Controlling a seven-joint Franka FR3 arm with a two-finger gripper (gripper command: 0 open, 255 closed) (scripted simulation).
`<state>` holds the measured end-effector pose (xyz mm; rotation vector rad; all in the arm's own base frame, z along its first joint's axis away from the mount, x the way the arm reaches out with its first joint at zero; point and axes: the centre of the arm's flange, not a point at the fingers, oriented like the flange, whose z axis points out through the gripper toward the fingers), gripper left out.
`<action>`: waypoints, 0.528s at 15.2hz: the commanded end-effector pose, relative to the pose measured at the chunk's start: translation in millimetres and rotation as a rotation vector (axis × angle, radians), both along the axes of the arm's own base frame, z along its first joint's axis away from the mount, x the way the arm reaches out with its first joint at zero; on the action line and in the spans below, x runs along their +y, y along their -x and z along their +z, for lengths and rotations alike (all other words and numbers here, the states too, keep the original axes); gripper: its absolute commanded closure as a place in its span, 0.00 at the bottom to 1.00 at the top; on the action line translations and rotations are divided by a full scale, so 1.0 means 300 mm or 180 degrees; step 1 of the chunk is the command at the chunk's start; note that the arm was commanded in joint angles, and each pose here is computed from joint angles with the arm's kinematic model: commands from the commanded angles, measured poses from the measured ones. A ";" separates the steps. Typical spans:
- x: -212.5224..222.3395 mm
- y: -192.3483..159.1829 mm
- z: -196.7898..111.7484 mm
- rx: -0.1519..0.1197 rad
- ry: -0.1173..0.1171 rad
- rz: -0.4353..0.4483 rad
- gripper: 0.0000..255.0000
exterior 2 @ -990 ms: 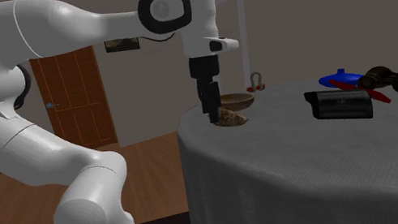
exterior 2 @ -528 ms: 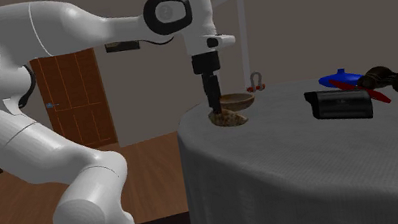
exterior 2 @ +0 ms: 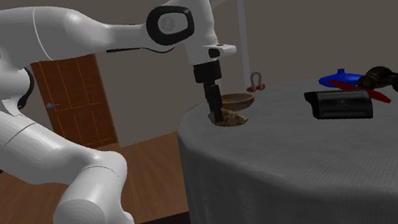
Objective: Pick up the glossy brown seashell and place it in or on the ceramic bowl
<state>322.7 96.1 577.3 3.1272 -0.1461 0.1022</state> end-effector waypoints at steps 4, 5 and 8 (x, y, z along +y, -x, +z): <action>0.000 0.000 -0.001 0.0000 0.0000 0.0000 0.00; 0.000 0.000 -0.001 0.0000 0.0000 0.0000 1.00; 0.000 0.000 -0.001 0.0000 0.0000 0.0000 1.00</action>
